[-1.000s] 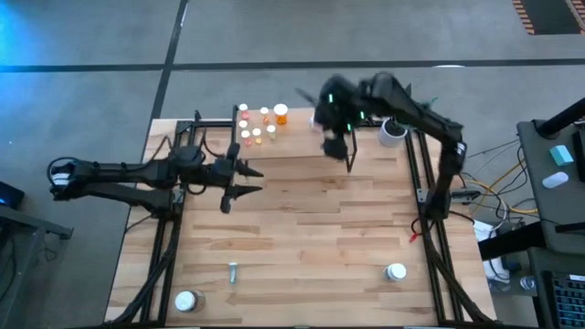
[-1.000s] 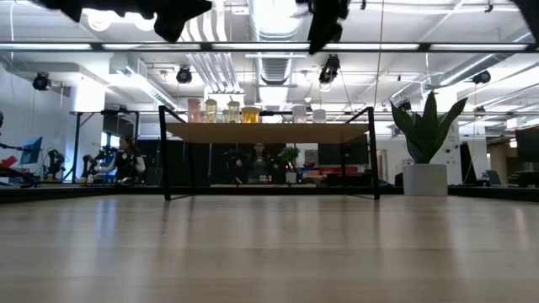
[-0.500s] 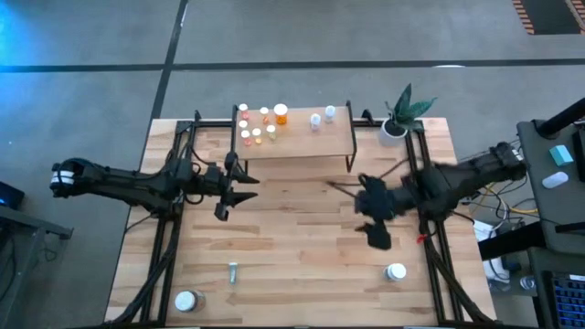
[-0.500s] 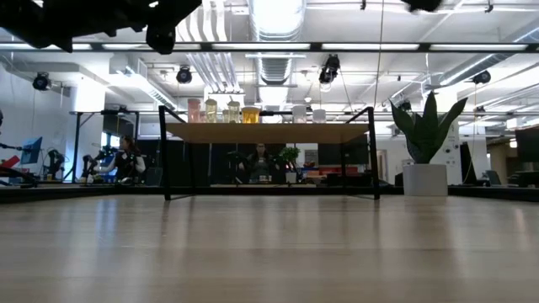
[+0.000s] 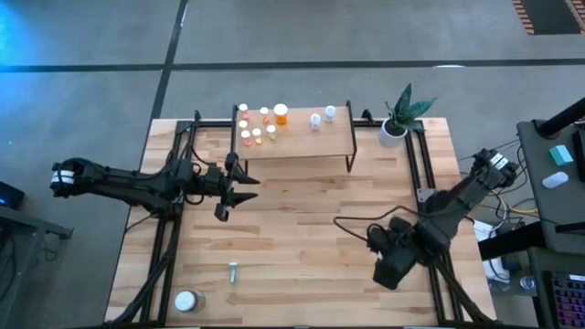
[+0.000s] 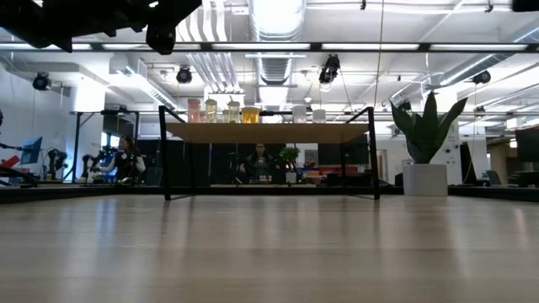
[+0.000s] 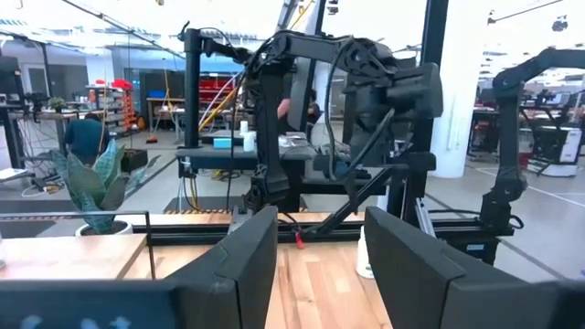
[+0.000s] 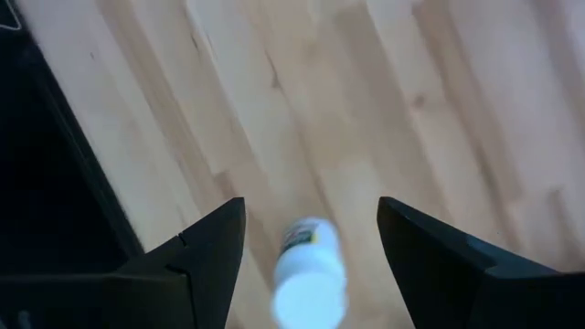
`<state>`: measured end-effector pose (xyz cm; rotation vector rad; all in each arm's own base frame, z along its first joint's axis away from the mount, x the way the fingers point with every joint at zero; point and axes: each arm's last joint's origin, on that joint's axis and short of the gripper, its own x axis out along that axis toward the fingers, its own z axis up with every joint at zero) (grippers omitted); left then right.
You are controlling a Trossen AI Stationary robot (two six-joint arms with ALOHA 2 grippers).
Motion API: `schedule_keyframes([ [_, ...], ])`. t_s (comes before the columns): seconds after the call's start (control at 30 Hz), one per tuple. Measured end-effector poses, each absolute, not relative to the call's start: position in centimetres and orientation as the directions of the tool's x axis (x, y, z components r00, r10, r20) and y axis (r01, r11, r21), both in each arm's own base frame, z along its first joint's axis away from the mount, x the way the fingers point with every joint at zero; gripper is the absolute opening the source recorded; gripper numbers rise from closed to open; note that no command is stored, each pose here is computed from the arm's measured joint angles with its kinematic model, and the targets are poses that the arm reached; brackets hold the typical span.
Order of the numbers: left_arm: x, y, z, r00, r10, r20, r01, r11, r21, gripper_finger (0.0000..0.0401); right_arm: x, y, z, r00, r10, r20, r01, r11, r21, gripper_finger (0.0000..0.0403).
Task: Pick and place medicine bottles onto shelf by color
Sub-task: Put the white pill bottle on the shelf
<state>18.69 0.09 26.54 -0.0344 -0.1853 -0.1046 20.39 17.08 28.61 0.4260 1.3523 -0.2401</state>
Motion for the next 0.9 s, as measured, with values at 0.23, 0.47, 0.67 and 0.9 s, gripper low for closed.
schedule_keyframes([
  [0.23,18.7,0.1,26.2,0.979,-0.102,0.174,0.107,0.994,-0.024,0.0151,19.0,19.1,27.8,0.144,0.083,-0.986,0.529,0.836,0.148,0.0249],
  [0.47,18.6,0.1,25.9,0.981,-0.102,0.162,0.107,0.994,-0.023,0.0151,17.7,19.5,27.8,0.111,0.057,-0.992,0.650,0.751,0.116,0.0302],
  [0.67,18.7,0.1,26.3,0.978,-0.102,0.180,0.103,0.995,0.009,0.0151,15.9,20.2,25.8,0.062,0.040,-0.997,0.682,0.728,0.071,0.0339],
  [0.9,18.7,0.1,26.4,0.978,-0.103,0.182,0.103,0.995,0.011,0.0151,14.6,20.0,23.2,0.105,0.084,-0.991,0.719,0.682,0.134,0.0327],
])
